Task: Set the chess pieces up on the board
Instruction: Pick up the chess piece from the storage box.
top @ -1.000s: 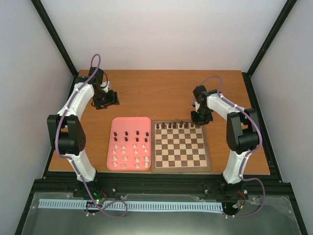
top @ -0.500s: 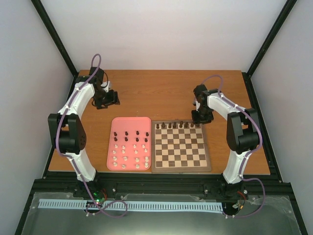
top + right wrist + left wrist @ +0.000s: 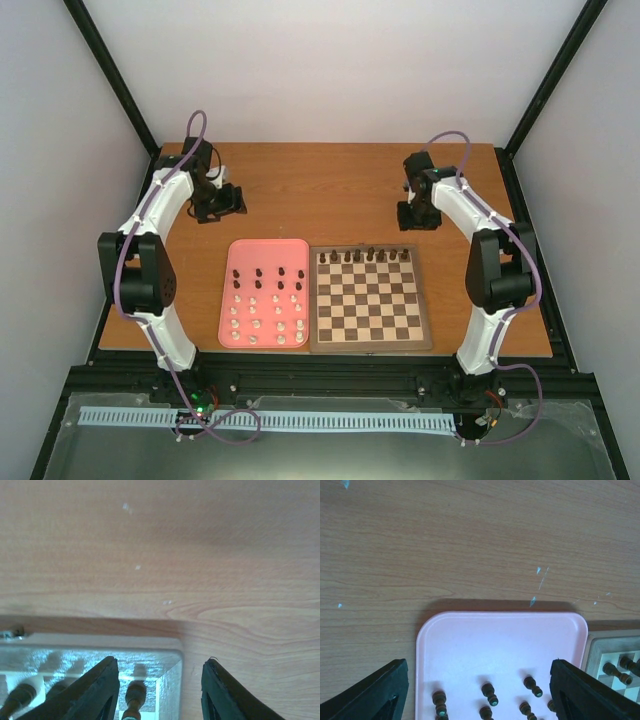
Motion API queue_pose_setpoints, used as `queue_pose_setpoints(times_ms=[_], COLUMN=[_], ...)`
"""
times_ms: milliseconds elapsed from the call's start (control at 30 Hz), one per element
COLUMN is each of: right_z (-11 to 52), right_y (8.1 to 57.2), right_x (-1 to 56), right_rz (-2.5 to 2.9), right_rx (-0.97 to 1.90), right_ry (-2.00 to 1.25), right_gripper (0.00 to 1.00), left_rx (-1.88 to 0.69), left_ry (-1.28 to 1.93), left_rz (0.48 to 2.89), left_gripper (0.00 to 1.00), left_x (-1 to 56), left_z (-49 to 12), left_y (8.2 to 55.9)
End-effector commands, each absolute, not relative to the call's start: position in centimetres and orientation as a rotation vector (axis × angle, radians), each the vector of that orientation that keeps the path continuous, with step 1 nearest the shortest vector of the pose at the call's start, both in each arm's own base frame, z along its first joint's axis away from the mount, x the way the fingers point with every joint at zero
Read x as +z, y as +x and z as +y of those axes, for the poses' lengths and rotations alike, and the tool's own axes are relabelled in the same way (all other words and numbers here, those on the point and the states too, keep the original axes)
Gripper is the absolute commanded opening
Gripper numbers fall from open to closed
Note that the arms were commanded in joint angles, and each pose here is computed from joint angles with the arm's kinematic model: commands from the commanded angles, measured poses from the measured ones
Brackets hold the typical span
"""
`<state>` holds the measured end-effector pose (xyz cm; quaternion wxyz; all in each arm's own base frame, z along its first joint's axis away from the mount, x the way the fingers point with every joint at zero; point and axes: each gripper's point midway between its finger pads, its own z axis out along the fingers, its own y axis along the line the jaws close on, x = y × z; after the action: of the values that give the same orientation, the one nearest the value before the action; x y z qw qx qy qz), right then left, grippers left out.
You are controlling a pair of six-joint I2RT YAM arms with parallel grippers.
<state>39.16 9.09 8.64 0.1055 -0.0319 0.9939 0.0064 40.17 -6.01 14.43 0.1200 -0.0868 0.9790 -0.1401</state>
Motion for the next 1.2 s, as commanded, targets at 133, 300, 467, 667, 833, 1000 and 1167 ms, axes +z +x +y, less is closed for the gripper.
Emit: queue_pose_setpoints(times_ms=[133,300,467,667,833,1000,1167], right_z=[10.5,18.7,27.8,35.0,38.4,40.1,39.4], right_y=[42.6,40.4,36.1,32.2,30.1,28.6,28.2], right_x=[16.0,18.9,18.6,16.9,14.2,11.2,8.6], right_rz=[2.740,2.707,2.689,2.659,2.689,2.740,2.836], right_rx=[0.070,0.237,0.387,0.482,0.510,0.462,0.375], right_ry=[-0.073,-0.325,-0.646,-0.929,-1.071,-1.148,-1.109], right_gripper=[0.44,0.43,0.44,0.43,0.43,0.43,0.42], left_rx=[-0.448,-0.441,-0.446,-0.433,-0.374,-0.347,-0.357], left_ry=[-0.250,-0.253,-0.259,-0.274,-0.300,-0.340,-0.349], left_rz=[2.862,2.856,2.838,2.830,2.815,2.807,2.803], left_gripper=[0.87,0.87,0.92,0.99,1.00,1.00,1.00], left_x=[14.3,14.6,14.6,14.4,14.5,14.3,14.1], left_z=[-6.4,-6.3,-6.3,-6.0,-5.3,-4.8,-4.8], left_y=[37.5,36.9,36.3,35.4,34.6,33.4,32.6])
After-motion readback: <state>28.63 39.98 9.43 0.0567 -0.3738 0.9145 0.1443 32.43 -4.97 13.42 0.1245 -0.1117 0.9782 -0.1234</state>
